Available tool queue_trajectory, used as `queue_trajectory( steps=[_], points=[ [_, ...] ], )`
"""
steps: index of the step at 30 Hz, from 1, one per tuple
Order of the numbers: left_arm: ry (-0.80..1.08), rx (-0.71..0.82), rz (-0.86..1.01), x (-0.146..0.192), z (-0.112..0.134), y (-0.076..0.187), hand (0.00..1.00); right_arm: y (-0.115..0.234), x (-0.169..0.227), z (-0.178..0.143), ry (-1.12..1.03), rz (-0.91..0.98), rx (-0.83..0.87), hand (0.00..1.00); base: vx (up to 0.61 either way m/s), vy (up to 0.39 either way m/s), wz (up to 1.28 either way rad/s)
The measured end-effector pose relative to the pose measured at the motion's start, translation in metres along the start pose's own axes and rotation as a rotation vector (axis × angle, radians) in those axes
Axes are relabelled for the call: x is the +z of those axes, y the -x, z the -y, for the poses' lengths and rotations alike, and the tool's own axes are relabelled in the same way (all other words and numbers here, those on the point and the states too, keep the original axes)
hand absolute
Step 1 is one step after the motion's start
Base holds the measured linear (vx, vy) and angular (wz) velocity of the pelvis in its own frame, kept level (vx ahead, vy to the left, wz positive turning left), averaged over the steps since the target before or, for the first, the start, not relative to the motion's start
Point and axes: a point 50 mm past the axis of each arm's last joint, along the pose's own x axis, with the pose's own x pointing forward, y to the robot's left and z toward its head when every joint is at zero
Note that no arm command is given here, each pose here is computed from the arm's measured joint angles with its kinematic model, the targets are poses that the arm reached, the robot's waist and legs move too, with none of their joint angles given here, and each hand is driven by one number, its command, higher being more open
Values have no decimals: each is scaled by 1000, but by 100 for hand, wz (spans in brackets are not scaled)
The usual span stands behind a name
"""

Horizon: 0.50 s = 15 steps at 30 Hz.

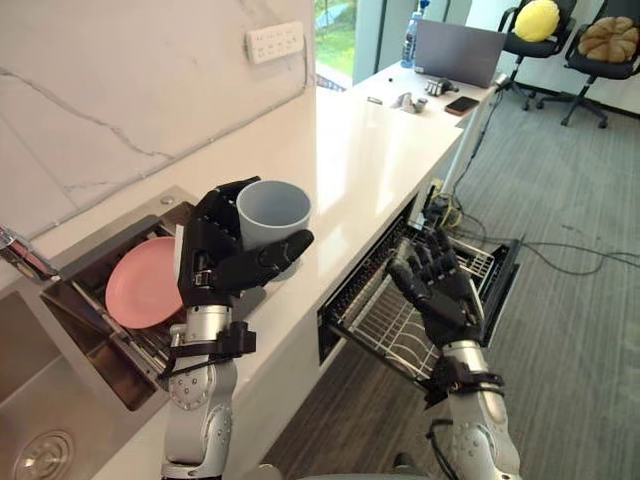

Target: Walk over to the sink, pick up the cup, carry it to the dishwasher, place the cup inside the dishwasher, then close the dishwasher door

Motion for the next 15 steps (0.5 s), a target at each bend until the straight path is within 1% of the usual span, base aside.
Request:
queue_trajectory(
  steps=[2, 6, 9, 12, 13, 15],
  points=[
    [-4, 29, -15, -4, -4, 1, 0, -9, 1, -7, -50, -40, 120, 100, -3, -107, -25],
    [-11, 58, -66, -17, -8, 3, 0, -16, 10, -7, -124, -16, 190, 100, 14, -52, -18],
    [-97, 63, -82, -25, -7, 1, 0, -18, 17, -8, -150, -25, 256, 100, 36, -40, -1],
    [-248, 5, -41, -24, 1, -6, 0, -17, 21, -10, -150, -52, 319, 100, 25, -49, 13],
    [-268, -12, -32, -23, 4, -7, 0, -17, 22, -10, -146, -55, 324, 100, 10, -48, 25],
    [-341, -94, 12, -20, 15, -13, 0, -19, 23, -11, -134, -63, 334, 100, -3, -39, 23]
  ],
)
